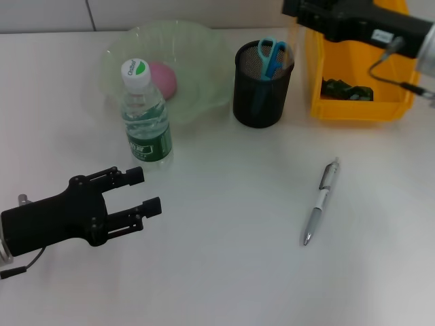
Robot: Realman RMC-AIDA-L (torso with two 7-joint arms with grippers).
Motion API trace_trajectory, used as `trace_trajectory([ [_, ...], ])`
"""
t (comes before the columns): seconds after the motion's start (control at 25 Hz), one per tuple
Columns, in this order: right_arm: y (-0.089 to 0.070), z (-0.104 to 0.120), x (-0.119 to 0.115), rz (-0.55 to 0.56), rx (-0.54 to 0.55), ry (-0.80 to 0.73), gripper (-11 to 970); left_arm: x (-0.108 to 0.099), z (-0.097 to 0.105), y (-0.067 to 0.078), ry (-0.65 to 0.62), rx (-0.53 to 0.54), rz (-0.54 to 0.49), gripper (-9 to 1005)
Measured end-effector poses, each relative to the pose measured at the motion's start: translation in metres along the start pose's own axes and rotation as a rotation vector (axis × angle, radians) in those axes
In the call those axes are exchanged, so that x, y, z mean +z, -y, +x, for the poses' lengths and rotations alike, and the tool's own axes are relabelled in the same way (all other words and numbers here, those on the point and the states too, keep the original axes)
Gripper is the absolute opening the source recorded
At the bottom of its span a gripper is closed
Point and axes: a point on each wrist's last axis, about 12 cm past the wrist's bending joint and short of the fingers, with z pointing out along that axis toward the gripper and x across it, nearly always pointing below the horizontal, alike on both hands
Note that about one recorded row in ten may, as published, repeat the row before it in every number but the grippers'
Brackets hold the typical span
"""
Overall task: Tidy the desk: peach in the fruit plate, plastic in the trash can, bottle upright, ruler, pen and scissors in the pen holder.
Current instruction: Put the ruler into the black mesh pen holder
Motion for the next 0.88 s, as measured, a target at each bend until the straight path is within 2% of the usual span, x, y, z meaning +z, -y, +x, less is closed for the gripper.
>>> trace_trajectory([
  [0.08, 0.001, 0.017, 0.02, 0.024, 0.011, 0.057, 439, 0.001, 0.0, 0.0, 0.0, 0.002, 0.002, 718],
  [0.28, 0.0, 0.029, 0.04, 0.072, -0.043, 0.077, 456, 0.001, -0.001, 0.0, 0.0, 0.005, 0.002, 718],
  [0.88, 0.004, 0.038, 0.047, 0.128, -0.059, 0.018, 509, 0.0, -0.001, 0.0, -0.002, 0.007, 0.001, 718],
])
